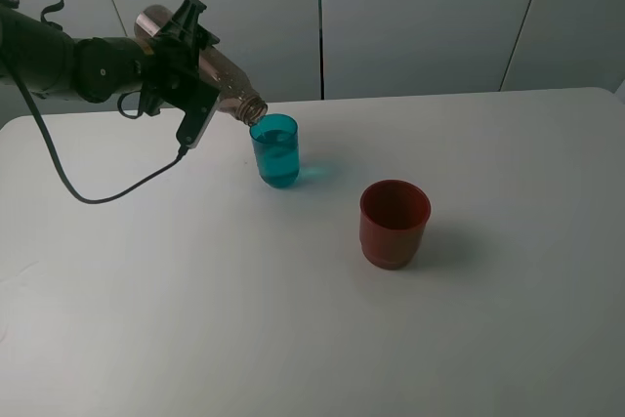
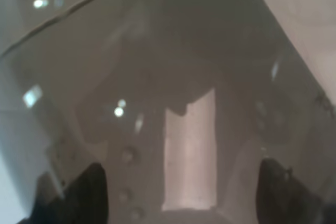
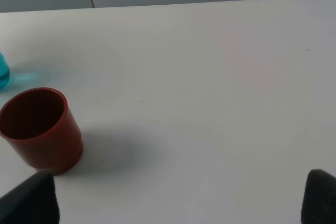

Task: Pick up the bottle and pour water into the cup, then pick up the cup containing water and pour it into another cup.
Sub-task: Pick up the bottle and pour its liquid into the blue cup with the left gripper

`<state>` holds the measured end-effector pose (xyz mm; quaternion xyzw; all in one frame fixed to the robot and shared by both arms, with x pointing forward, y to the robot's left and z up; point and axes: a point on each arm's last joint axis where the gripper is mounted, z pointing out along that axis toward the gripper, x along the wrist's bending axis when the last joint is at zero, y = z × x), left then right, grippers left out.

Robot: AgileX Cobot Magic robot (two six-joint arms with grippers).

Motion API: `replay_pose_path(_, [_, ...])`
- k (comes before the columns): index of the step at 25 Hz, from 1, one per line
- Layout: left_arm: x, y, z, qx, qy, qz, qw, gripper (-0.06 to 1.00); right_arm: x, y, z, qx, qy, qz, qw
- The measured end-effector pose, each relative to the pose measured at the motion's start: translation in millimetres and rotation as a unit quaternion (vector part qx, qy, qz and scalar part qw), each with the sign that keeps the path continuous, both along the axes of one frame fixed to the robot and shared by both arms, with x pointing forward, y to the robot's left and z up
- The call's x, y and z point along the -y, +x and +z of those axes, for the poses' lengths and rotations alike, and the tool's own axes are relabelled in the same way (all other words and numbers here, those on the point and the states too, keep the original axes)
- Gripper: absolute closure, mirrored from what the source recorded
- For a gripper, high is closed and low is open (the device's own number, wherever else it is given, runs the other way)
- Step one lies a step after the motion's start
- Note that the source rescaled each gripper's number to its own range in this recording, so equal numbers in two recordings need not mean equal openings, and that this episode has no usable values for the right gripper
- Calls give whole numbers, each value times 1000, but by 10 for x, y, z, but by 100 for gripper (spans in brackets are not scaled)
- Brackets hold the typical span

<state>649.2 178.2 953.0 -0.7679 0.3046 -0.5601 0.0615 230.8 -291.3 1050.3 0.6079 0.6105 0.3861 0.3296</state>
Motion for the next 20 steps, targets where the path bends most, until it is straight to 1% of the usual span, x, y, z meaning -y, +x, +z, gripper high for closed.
replay_pose_path(13, [5, 1, 5, 4, 4, -4, 1000, 94, 0, 0, 0, 0, 0, 0, 1000])
replay_pose_path(20, [-11, 4, 4, -2, -17, 14, 1000, 94, 0, 0, 0, 0, 0, 0, 1000])
